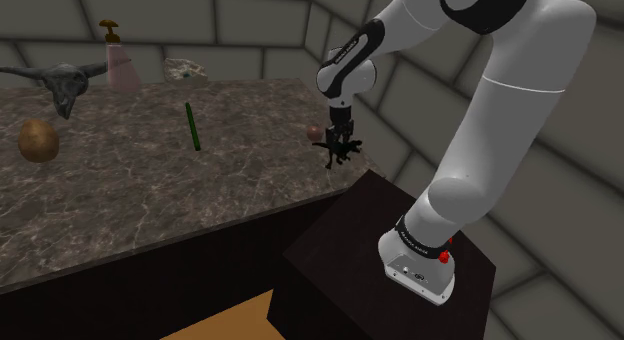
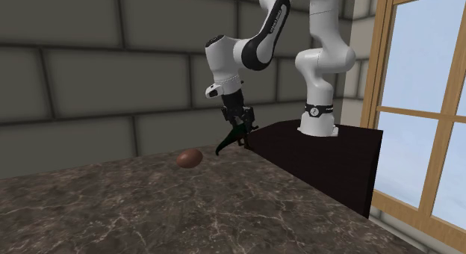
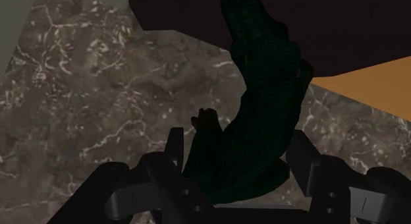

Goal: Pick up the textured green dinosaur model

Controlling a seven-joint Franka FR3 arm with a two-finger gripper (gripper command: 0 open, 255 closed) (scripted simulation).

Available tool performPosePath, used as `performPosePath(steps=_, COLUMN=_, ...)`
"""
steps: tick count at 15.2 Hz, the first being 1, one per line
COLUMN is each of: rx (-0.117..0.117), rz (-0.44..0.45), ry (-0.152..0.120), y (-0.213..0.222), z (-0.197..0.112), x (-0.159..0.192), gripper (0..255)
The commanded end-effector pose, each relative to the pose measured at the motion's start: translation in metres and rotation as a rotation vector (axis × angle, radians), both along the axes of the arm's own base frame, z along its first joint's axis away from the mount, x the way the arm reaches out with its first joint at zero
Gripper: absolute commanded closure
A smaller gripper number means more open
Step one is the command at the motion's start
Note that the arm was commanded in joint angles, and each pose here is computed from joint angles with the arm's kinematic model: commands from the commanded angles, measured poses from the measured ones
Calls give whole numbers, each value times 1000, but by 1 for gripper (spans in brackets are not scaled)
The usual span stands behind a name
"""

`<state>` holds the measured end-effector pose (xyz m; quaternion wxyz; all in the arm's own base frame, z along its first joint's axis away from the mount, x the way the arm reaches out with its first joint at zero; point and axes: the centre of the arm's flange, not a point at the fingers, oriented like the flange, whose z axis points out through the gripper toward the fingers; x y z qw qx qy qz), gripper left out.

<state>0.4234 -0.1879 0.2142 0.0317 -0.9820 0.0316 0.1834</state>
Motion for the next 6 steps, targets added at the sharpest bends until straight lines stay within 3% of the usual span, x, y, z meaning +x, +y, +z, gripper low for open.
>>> performPosePath(steps=1, rx=0, rz=0, ry=0, y=-1, z=11, x=0, gripper=255)
performPosePath(steps=6, rx=0, rz=0, ry=0, y=-1, z=28, x=0, gripper=255)
